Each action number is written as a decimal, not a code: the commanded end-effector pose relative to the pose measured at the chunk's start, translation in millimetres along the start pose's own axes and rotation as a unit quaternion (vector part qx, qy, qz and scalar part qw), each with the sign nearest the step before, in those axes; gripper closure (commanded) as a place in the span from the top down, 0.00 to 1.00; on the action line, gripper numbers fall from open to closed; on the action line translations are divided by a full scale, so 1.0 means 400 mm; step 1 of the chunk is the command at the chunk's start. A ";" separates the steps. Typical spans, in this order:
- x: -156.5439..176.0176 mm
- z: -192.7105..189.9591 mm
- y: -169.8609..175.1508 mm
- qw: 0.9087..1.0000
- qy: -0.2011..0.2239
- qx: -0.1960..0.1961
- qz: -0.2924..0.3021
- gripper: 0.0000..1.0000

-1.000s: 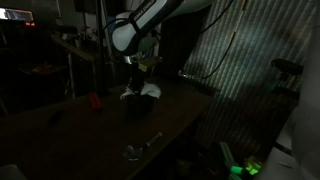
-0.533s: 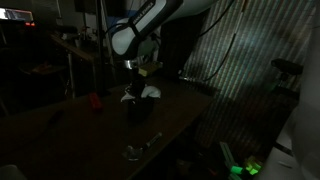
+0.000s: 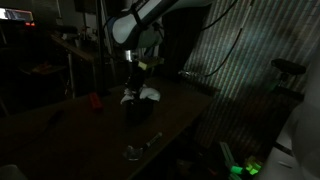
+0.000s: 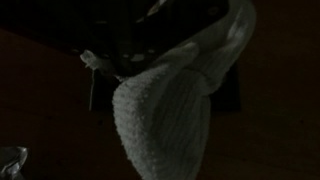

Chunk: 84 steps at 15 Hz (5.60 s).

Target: Put the white towel in the black box

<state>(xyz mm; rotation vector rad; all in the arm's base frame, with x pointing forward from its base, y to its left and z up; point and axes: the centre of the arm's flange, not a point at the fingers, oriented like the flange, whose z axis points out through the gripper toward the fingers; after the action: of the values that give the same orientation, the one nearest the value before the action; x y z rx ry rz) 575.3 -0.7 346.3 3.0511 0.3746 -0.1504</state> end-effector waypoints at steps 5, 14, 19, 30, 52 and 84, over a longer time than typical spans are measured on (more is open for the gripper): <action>-0.092 -0.261 -0.001 0.993 0.097 -0.059 -0.011 0.00; -0.004 -0.158 0.040 0.994 0.064 -0.078 -0.036 0.00; 0.050 -0.069 0.069 0.995 0.029 -0.078 -0.048 0.00; 0.066 0.030 0.074 0.995 -0.025 -0.063 -0.073 0.00; 0.050 0.107 0.042 0.998 -0.042 0.034 -0.033 0.00; -0.257 -0.110 -0.087 0.998 -0.042 -0.020 0.052 0.00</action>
<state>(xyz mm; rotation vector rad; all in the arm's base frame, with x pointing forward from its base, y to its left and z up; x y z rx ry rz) 493.7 -1.0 397.3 3.0008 0.2337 -0.2441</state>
